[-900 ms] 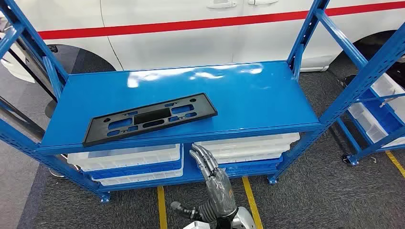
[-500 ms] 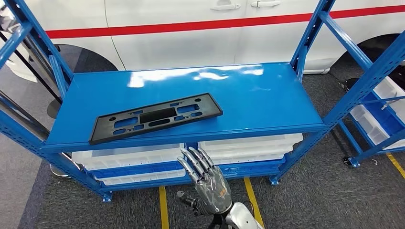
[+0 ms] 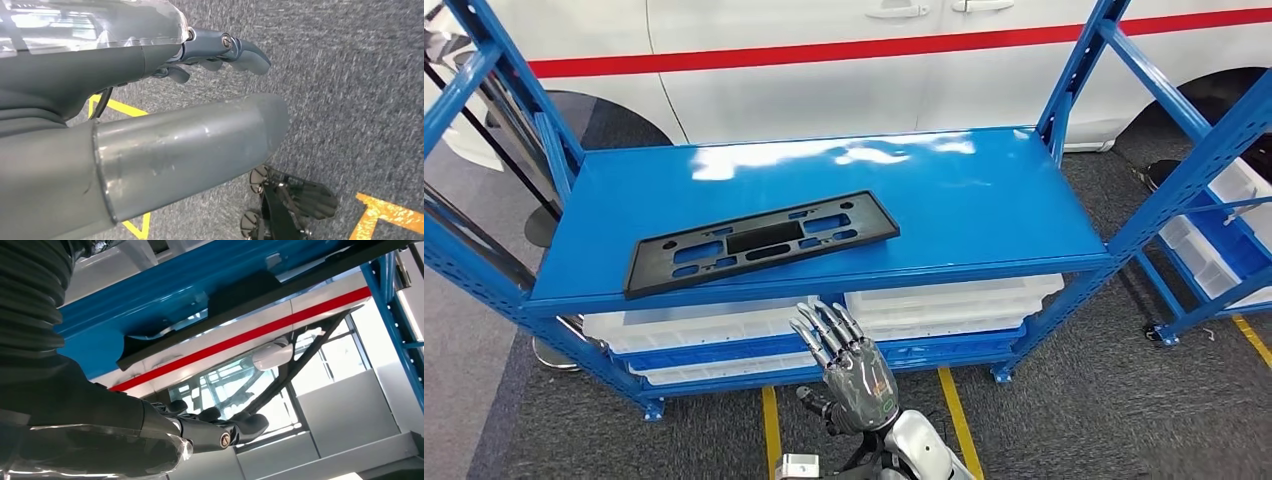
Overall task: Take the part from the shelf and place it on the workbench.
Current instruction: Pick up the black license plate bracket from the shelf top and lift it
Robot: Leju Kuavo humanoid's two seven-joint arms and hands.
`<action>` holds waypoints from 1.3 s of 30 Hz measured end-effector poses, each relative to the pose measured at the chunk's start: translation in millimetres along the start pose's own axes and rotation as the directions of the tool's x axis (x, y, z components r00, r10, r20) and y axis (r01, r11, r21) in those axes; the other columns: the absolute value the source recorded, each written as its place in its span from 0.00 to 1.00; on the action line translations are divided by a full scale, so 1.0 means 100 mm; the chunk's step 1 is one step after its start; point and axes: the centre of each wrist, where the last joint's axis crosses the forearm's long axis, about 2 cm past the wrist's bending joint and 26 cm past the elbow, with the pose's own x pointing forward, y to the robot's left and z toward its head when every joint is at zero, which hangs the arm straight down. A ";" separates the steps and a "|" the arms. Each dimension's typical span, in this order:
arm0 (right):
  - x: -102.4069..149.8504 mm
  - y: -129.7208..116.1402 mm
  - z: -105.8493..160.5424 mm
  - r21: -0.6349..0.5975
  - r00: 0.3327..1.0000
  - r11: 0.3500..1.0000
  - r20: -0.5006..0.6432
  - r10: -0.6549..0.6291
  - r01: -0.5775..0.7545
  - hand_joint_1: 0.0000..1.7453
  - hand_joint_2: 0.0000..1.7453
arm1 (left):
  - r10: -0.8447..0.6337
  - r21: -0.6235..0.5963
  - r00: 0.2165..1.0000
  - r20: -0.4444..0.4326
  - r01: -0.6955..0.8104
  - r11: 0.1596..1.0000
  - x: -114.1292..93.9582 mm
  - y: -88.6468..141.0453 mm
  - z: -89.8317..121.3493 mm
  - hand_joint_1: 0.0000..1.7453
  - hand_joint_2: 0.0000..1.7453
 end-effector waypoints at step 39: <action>-0.03 0.29 0.08 0.023 0.977 0.981 -0.100 -0.187 0.191 0.00 1.00 | -0.025 -0.034 0.999 -0.021 0.024 0.999 0.03 0.10 -0.04 0.00 0.00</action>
